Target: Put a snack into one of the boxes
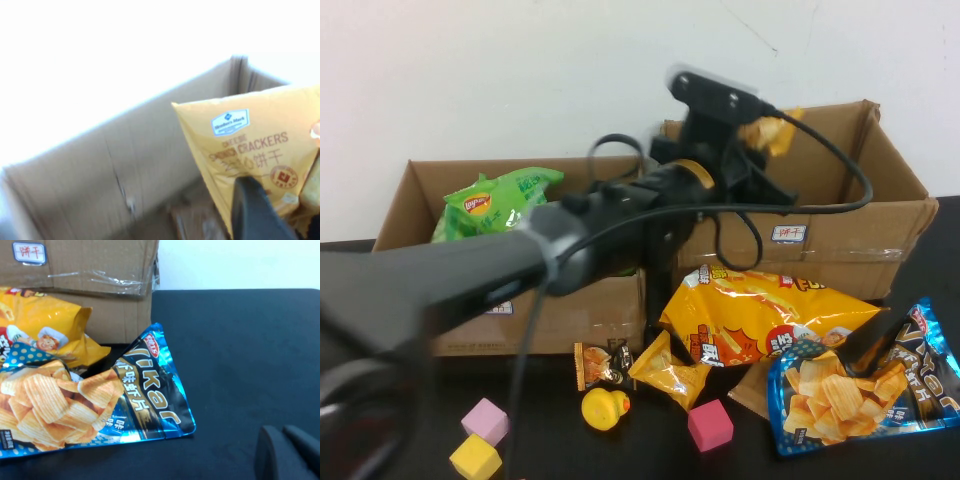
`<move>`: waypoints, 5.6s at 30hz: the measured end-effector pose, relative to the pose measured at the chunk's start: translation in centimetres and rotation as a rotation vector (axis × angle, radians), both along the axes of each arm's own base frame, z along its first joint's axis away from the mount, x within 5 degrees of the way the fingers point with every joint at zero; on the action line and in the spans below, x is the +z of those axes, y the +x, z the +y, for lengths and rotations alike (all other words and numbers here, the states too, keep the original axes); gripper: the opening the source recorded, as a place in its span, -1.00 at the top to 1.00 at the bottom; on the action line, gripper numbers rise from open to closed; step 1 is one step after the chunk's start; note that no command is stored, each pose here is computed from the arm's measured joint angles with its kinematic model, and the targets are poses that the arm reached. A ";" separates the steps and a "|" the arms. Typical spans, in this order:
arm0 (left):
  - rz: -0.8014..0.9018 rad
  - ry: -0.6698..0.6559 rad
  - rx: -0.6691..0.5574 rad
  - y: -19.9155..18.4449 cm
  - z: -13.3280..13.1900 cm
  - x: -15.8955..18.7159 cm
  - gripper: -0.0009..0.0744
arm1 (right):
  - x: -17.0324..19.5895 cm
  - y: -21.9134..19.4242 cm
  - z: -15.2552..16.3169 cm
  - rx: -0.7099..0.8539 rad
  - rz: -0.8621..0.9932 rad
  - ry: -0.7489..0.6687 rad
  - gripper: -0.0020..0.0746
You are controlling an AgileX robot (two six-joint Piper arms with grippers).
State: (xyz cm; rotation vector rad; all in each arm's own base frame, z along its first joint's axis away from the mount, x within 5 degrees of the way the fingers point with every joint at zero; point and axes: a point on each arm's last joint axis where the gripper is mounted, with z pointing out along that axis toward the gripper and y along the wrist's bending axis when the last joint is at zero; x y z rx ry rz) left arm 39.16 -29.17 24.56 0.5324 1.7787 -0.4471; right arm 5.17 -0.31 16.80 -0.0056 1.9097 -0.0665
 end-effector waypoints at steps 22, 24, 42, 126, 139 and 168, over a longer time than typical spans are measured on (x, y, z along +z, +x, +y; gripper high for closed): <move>0.539 0.455 -0.212 -8.4 1.0 -2.1 0.77 | 0.0 0.0 0.0 0.000 0.000 0.000 0.95; 0.587 0.477 -0.196 -10.3 2.8 -3.5 0.89 | 0.0 0.0 0.0 0.000 0.000 0.000 0.95; 0.601 0.195 0.232 -13.4 16.3 -9.3 0.53 | 0.0 0.0 0.0 0.002 0.000 -0.005 0.95; 0.052 -0.340 0.109 -6.5 7.7 4.4 0.96 | 0.0 0.0 0.0 0.000 0.000 0.002 0.95; 0.261 -0.130 0.141 3.8 2.4 -0.3 -0.55 | 0.0 0.0 0.0 0.000 0.000 0.002 0.95; 0.220 0.124 0.057 -20.6 16.2 12.1 0.98 | 0.0 0.0 0.0 0.003 0.000 -0.006 0.95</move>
